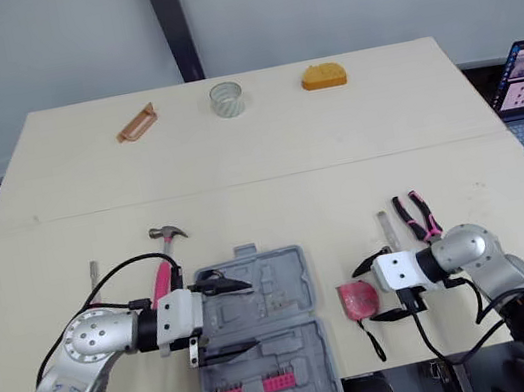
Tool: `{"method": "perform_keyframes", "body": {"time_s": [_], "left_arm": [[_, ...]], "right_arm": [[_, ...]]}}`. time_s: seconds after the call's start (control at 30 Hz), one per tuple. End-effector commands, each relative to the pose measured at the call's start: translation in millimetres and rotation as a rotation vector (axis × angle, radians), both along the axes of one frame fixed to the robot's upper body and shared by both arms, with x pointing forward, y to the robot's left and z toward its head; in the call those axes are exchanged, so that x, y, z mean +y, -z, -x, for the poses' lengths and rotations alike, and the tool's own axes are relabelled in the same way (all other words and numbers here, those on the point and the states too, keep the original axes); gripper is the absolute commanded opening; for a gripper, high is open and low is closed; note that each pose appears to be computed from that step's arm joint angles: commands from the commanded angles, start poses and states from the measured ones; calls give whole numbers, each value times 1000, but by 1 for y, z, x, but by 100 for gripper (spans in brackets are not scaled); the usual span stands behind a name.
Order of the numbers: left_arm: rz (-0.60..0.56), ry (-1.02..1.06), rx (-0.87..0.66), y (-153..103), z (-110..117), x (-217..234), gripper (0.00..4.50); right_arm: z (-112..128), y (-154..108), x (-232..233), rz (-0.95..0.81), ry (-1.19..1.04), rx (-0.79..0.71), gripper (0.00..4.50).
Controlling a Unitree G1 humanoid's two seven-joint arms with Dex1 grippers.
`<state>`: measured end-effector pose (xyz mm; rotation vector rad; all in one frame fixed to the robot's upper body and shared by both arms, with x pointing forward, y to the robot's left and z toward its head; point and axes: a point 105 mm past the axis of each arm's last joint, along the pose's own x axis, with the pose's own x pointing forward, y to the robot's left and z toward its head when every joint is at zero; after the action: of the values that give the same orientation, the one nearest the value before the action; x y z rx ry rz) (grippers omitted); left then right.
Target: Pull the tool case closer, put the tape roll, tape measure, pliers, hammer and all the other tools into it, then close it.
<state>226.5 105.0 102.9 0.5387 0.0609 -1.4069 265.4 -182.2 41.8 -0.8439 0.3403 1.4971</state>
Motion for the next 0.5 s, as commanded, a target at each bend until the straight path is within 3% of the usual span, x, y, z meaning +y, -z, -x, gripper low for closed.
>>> {"method": "perform_keyframes", "body": {"time_s": [0.03,0.5], "left_arm": [[13,12,-23,-6,3,-4,450],[29,-14,-13,-4,4,-6,450]], "right_arm": [[3,2,5,-24,9,9,286],[3,-10,9,-48,21,33,286]]}}
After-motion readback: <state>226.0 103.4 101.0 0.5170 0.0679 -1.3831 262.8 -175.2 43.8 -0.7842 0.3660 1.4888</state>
